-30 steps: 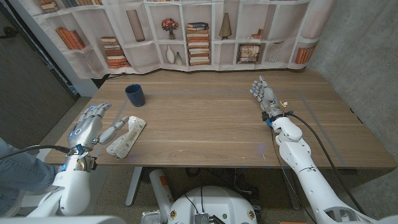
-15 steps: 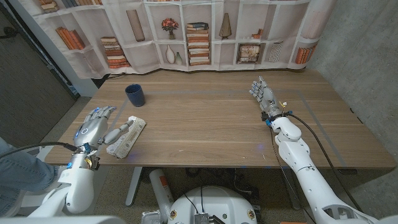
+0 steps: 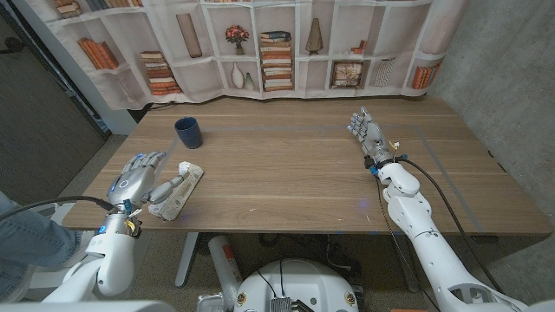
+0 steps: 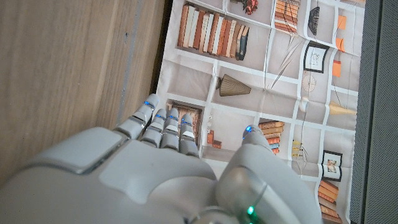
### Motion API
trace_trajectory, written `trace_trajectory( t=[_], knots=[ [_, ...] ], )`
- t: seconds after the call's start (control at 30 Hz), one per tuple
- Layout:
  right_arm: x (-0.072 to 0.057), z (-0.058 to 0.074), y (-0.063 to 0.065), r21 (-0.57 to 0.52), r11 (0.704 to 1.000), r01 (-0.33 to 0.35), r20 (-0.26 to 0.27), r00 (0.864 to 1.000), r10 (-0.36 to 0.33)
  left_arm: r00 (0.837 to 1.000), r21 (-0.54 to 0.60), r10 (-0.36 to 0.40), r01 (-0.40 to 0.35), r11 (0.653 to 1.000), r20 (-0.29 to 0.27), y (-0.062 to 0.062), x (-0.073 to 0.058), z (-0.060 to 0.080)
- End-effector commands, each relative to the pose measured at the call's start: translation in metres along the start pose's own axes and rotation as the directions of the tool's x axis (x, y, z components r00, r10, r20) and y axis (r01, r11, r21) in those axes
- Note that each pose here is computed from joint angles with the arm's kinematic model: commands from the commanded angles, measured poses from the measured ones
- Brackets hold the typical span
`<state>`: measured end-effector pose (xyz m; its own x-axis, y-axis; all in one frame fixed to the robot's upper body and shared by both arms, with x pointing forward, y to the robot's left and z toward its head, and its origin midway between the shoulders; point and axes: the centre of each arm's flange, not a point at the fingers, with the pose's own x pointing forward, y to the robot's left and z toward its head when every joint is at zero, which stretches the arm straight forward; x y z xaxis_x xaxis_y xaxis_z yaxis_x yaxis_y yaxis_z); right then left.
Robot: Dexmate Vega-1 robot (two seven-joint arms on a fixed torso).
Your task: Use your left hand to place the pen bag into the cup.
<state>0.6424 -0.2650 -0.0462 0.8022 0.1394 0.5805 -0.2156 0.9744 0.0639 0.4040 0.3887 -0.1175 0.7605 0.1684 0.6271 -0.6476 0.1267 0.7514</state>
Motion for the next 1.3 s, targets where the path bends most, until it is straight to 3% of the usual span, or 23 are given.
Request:
trace_trajectory(
  t=[0.03,0.4,1.3],
  knots=[
    [0.003,-0.001,0.0,-0.001,1.0,0.0,-0.007,1.0,0.0,0.999,0.041,-0.027,0.028,0.999,-0.022,-0.002,-0.002,-0.001],
    [0.003,-0.004,0.002,0.004,1.0,-0.001,-0.01,1.0,0.001,0.998,0.081,-0.041,0.046,0.996,-0.057,-0.006,-0.005,-0.002],
    [-0.002,-0.007,-0.001,0.022,1.0,0.008,-0.012,1.0,-0.007,0.993,0.107,-0.099,0.106,0.989,-0.072,-0.024,-0.004,0.001]
  ],
)
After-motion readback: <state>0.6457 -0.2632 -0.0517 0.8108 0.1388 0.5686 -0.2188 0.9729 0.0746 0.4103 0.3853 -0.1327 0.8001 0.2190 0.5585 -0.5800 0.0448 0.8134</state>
